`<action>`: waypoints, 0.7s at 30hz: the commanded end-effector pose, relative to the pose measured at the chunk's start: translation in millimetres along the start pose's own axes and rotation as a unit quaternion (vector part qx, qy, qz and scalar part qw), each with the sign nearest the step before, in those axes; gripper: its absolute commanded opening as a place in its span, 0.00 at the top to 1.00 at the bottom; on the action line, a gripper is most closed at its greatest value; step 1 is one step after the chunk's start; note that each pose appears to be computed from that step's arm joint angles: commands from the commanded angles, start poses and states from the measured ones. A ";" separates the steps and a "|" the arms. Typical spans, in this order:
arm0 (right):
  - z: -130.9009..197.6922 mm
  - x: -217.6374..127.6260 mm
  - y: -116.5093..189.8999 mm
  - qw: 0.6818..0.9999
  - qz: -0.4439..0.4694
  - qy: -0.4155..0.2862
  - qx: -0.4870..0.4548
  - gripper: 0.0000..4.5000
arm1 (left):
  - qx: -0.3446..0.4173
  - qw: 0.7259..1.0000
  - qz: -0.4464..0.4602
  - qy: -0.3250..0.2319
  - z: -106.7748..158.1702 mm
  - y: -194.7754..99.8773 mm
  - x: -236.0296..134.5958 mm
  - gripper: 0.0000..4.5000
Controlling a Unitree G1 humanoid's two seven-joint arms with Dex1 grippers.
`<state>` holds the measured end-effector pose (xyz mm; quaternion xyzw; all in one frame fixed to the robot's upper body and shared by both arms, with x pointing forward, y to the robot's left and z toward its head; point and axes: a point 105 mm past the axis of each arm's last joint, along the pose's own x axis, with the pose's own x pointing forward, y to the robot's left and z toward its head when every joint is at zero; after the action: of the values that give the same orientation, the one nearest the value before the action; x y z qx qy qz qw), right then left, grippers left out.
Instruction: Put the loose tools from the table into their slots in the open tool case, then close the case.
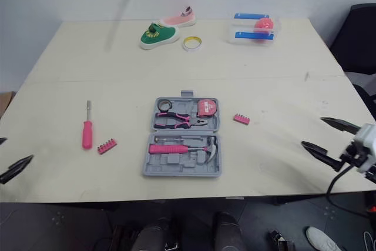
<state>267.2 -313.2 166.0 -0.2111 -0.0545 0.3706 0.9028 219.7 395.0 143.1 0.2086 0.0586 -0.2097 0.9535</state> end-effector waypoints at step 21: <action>62.4 80.7 82.2 0.971 0.178 -0.156 0.023 0.00 | -0.024 0.985 -0.161 0.056 25.8 -83.8 98.6 0.01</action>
<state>259.9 -182.4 172.8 -0.1244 -0.1241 0.5602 0.8095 273.8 275.5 116.8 0.1832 0.1428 -0.3595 0.9038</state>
